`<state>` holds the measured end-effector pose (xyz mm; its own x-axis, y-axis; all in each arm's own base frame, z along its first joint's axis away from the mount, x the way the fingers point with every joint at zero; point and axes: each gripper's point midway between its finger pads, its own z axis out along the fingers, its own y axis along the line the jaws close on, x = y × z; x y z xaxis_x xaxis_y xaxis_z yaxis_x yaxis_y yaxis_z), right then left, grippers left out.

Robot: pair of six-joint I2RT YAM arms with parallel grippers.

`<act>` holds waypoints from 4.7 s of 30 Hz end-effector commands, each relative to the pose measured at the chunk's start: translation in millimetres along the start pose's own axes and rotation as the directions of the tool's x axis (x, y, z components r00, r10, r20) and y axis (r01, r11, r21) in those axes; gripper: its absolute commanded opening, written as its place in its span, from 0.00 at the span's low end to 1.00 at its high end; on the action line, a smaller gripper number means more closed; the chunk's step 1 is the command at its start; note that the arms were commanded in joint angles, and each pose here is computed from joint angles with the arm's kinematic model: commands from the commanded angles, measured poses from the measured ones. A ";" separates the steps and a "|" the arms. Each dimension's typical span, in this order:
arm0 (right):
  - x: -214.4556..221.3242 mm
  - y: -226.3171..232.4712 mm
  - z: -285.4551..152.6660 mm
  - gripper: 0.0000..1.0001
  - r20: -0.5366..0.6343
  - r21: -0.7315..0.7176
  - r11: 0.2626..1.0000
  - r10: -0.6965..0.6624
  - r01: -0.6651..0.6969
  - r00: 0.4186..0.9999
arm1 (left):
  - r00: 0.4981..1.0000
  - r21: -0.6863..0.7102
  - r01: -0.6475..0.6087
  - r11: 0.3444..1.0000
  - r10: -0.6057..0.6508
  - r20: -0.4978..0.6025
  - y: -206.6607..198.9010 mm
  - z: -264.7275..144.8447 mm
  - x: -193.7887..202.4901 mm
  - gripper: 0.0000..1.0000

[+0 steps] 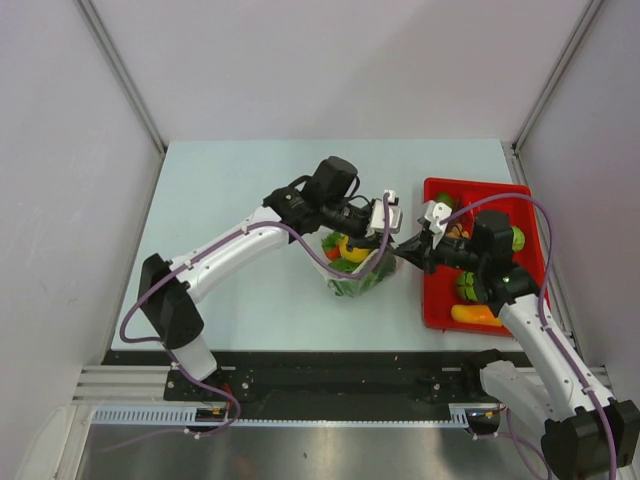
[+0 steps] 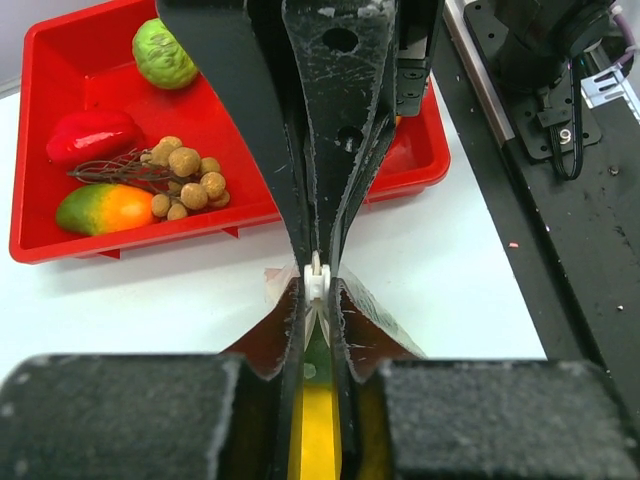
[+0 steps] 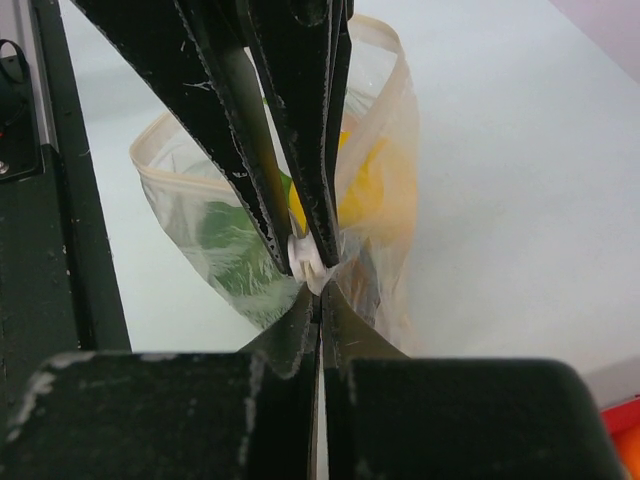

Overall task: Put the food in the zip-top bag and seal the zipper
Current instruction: Zip the zipper food storage bag at the center of the board, then place the zipper food storage bag at the center of the board.

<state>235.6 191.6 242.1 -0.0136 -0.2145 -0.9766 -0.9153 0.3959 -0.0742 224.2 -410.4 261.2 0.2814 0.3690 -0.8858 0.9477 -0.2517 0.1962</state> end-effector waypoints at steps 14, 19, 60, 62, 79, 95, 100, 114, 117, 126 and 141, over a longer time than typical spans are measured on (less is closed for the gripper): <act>-13.5 -10.6 -25.5 0.00 0.035 0.080 0.996 -0.028 0.025 0.999 | 0.992 -0.021 0.084 0.996 -0.086 -0.095 13.1 -19.1 35.9 0.10; -14.7 -8.8 -28.3 0.00 0.045 0.064 0.997 -0.036 0.034 0.998 | 0.992 -0.021 0.086 0.996 -0.088 -0.087 12.3 -27.0 32.7 0.03; -14.6 -39.9 -26.2 0.00 -0.007 0.140 0.972 -0.191 0.190 0.982 | 0.912 -0.242 0.206 0.948 -0.276 -0.302 29.9 -124.2 98.0 0.02; -13.5 -41.1 -28.4 0.00 -0.011 0.146 0.971 -0.188 0.188 0.982 | 0.905 -0.270 0.198 0.942 -0.282 -0.319 31.6 -136.4 105.5 0.02; -12.7 -37.8 -23.5 0.00 -0.008 0.121 0.973 -0.197 0.196 0.980 | 0.870 -0.369 0.228 0.901 -0.359 -0.339 22.3 -176.7 131.5 0.02; -37.2 -10.2 14.5 0.00 0.070 0.046 0.971 -0.239 0.236 0.969 | 0.960 -0.377 0.159 0.912 -0.232 -0.156 20.6 -164.0 64.6 0.86; -41.2 -7.9 20.8 0.00 0.081 0.048 0.970 -0.241 0.238 0.967 | 0.972 -0.248 0.158 0.956 -0.194 -0.129 8.4 -114.3 52.1 0.84; -43.8 -3.9 19.7 0.00 0.080 0.050 0.969 -0.245 0.242 0.966 | 0.966 -0.092 0.163 0.982 -0.178 -0.185 -20.9 -58.3 77.3 0.29; -43.1 -3.7 19.6 0.00 0.078 0.049 0.970 -0.243 0.240 0.967 | 0.964 -0.125 0.155 0.980 -0.178 -0.199 -14.5 -62.3 79.9 0.10; -48.2 -41.5 17.1 0.89 0.080 0.217 0.967 -0.155 0.135 0.985 | 0.939 -0.392 0.217 0.894 -0.301 -0.167 96.8 -116.5 64.4 0.00; -29.3 -81.1 -14.5 1.00 0.056 0.398 0.912 0.086 -0.101 0.995 | 0.884 -0.290 0.184 0.939 -0.287 -0.369 32.2 -87.7 139.4 0.00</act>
<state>305.4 160.9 267.4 -0.0287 -0.1646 -0.9859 -0.7121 0.6955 -0.0954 363.8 -291.4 221.2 0.0014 0.6772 -0.7358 0.9629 0.1975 0.1837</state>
